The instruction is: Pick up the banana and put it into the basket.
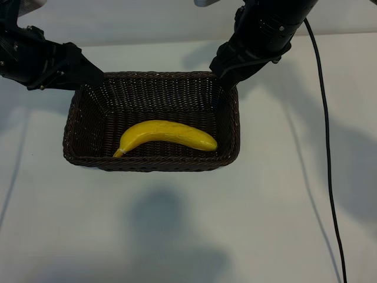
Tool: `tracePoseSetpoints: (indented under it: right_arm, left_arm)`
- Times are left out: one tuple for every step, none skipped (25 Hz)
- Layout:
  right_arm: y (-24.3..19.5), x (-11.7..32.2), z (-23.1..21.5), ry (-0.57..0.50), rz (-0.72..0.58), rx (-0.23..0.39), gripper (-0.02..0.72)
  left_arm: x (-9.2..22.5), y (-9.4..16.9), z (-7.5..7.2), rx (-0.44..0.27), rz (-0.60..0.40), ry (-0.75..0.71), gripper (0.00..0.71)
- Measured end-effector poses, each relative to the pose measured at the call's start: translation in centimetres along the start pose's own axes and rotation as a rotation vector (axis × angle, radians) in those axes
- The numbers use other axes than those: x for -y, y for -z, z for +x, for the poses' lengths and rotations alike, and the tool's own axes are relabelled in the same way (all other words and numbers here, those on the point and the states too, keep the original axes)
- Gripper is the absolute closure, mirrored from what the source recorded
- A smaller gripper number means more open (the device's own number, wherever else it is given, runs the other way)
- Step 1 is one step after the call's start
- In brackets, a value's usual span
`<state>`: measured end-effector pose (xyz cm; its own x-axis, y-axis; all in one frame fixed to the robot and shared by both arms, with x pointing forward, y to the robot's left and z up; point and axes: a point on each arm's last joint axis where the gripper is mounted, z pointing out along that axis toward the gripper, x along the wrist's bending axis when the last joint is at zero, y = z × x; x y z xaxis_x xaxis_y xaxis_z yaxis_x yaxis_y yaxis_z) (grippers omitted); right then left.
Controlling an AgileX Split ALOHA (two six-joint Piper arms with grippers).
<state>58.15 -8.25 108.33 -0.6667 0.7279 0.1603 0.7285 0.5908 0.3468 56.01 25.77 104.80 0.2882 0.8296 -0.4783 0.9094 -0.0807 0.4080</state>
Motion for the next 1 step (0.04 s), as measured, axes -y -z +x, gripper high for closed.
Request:
tracePoseSetpoints:
  right_arm:
    - [0.00, 0.00, 0.00, 0.000, 0.000, 0.000, 0.140]
  left_arm:
    - [0.00, 0.00, 0.00, 0.000, 0.000, 0.000, 0.110]
